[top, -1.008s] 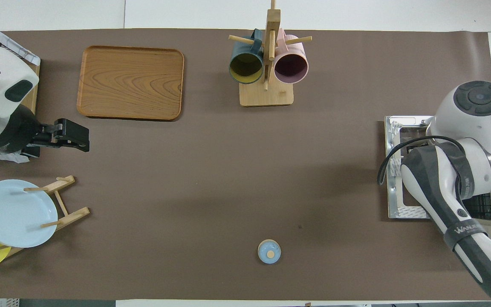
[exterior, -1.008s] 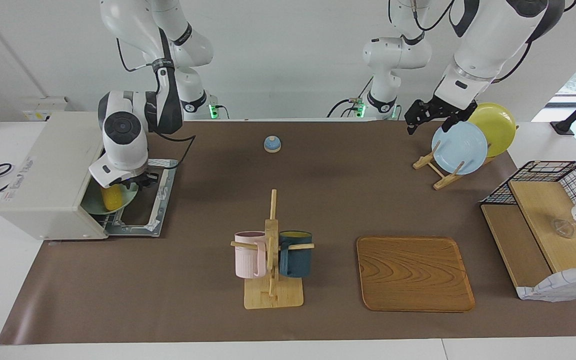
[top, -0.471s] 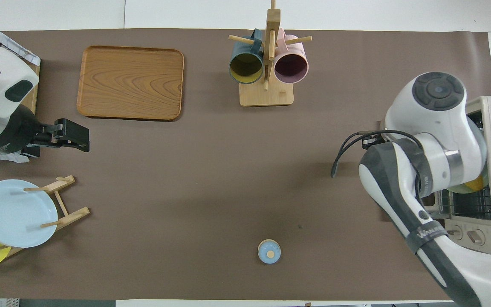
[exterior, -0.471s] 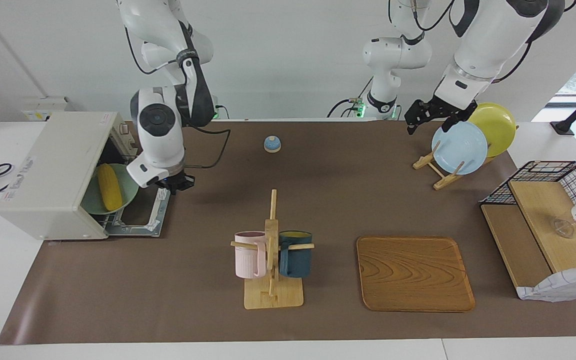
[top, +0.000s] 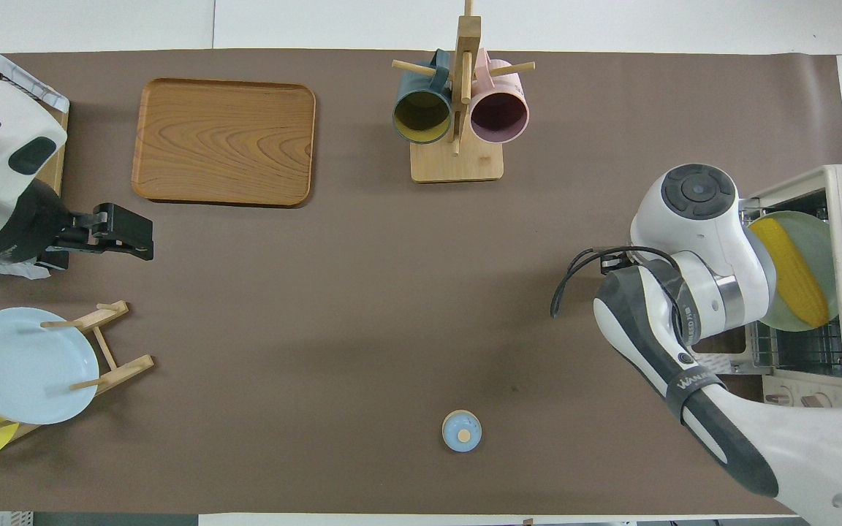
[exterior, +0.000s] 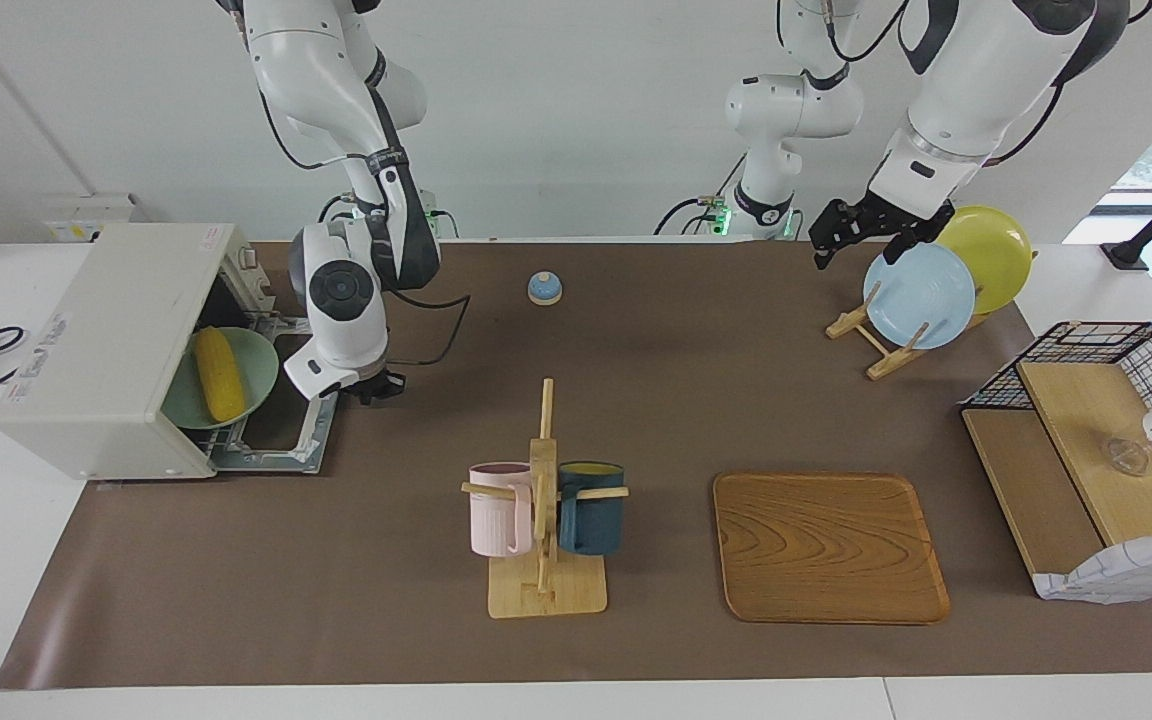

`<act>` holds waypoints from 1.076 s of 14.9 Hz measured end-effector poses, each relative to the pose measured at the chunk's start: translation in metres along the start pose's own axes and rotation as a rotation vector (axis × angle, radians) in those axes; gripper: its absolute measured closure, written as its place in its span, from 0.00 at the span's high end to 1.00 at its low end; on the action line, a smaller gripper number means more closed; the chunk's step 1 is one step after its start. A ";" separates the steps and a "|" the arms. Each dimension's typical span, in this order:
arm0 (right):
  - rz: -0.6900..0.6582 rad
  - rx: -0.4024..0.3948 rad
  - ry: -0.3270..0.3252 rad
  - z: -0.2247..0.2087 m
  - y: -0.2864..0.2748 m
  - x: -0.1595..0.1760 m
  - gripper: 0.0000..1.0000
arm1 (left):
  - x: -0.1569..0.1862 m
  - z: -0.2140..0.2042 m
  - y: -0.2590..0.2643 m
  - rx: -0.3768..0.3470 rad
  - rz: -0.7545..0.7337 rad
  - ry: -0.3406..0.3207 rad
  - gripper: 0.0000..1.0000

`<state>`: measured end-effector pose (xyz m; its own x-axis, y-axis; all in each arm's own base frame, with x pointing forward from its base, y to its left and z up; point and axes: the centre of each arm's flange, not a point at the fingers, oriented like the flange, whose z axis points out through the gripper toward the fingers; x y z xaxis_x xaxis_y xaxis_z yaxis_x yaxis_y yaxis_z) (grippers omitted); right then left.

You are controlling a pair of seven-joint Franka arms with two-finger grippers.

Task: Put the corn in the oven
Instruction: 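Insert the corn into the oven and open the right gripper, then push the oven door shut with the right gripper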

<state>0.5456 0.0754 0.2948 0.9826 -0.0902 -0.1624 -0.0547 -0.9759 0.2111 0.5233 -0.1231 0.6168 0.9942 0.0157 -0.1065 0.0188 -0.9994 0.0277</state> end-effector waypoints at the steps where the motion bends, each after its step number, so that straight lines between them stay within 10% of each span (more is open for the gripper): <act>1: -0.001 -0.003 -0.001 0.005 0.002 -0.001 0.01 | 0.000 0.000 0.000 0.000 -0.001 0.000 1.00; 10: -0.114 -0.162 0.013 0.002 0.013 -0.001 0.01 | 0.001 0.000 -0.002 -0.001 -0.005 0.000 1.00; 16: -0.254 -0.187 -0.024 -0.115 0.099 -0.009 0.01 | 0.001 0.000 -0.002 0.000 -0.005 0.000 1.00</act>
<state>0.5515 0.0029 0.4283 0.9560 0.1454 -0.2548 0.2280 -0.9147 0.3337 0.5239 -0.1207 0.6168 0.9941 0.0203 -0.1065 0.0234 -0.9993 0.0278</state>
